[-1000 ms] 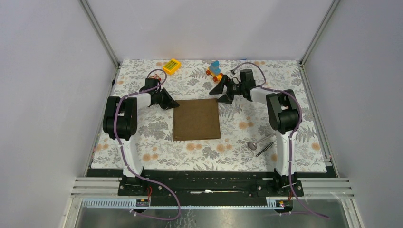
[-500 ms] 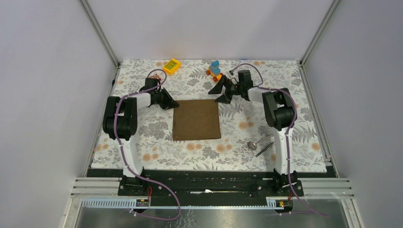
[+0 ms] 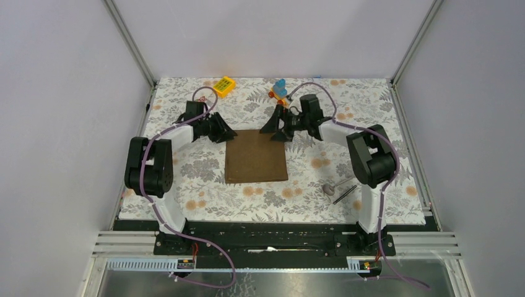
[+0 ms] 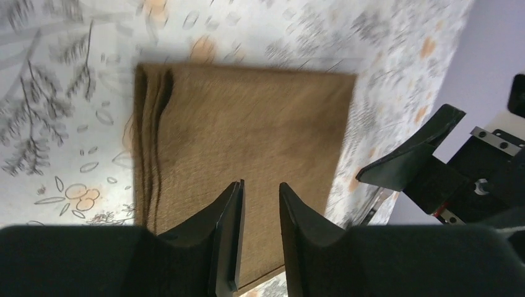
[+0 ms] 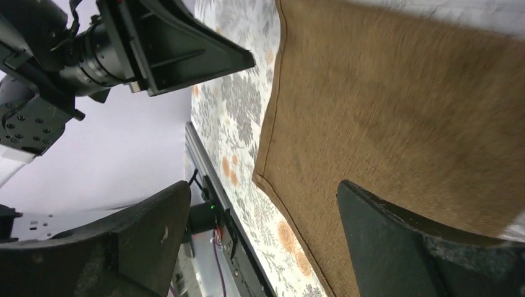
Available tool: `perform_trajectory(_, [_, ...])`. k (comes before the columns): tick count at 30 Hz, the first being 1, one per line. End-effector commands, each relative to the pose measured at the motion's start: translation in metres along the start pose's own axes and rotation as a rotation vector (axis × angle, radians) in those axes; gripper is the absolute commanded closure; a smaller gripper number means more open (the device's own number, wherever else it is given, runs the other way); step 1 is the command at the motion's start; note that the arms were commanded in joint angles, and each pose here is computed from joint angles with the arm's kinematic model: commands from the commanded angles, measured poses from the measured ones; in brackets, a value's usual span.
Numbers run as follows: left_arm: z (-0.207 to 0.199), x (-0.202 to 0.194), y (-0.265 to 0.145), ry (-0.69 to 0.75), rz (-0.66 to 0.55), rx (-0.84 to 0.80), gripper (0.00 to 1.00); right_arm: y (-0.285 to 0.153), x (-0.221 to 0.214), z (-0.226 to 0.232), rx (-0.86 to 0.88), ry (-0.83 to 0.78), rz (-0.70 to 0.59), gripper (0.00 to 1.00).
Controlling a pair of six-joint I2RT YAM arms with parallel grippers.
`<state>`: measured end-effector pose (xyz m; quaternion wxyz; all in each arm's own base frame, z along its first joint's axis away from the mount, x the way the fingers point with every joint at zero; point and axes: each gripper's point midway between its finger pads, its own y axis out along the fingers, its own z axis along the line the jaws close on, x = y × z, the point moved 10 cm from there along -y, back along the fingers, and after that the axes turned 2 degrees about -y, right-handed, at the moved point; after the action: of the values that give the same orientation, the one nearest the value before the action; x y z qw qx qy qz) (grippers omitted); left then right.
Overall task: Fold the napkin into a case and place the utensils inside
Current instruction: Smooth out the square-folded napkin at the center of the board, then rotate the square-folded napkin at the center of the board.
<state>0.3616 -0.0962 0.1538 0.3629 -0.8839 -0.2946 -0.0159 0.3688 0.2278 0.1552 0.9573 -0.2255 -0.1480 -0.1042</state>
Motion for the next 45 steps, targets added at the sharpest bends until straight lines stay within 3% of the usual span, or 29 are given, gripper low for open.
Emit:
perform_trajectory(1, [0.032, -0.023, 0.018, -0.074, 0.071, 0.04, 0.68, 0.013, -0.018, -0.019, 0.037, 0.07, 0.045, 0.06])
perform_trajectory(8, [0.069, -0.031, 0.013, -0.12, 0.056, 0.182, 0.67, -0.016, -0.029, -0.057, -0.145, 0.065, 0.027, 0.07])
perform_trajectory(12, [0.046, -0.026, -0.009, -0.051, 0.02, 0.143, 0.64, -0.036, -0.031, -0.014, -0.261, -0.064, 0.043, 0.06])
perform_trajectory(17, [0.011, -0.025, -0.053, 0.066, -0.019, 0.068, 0.45, -0.021, -0.058, 0.041, -0.387, -0.182, 0.09, 0.08])
perform_trajectory(18, [0.007, -0.027, -0.061, 0.081, -0.033, 0.074, 0.43, -0.012, -0.066, 0.048, -0.396, -0.175, 0.095, 0.11])
perform_trajectory(20, [0.001, -0.031, -0.077, 0.111, -0.067, 0.09, 0.39, 0.012, -0.083, 0.061, -0.398, -0.161, 0.096, 0.28])
perform_trajectory(23, [-0.006, -0.039, -0.097, 0.148, -0.112, 0.09, 0.35, 0.046, -0.102, 0.074, -0.453, -0.177, 0.069, 0.66])
perform_trajectory(29, [-0.007, -0.051, -0.115, 0.183, -0.156, 0.097, 0.29, 0.092, -0.133, 0.059, -0.639, -0.267, 0.109, 0.98])
perform_trajectory(37, [0.003, -0.058, -0.108, 0.173, -0.13, 0.093, 0.29, 0.072, -0.165, 0.019, -0.765, -0.323, 0.201, 1.0])
perform_trajectory(45, [-0.001, -0.053, -0.105, 0.176, -0.115, 0.064, 0.29, 0.008, -0.203, -0.021, -0.88, -0.349, 0.299, 1.0])
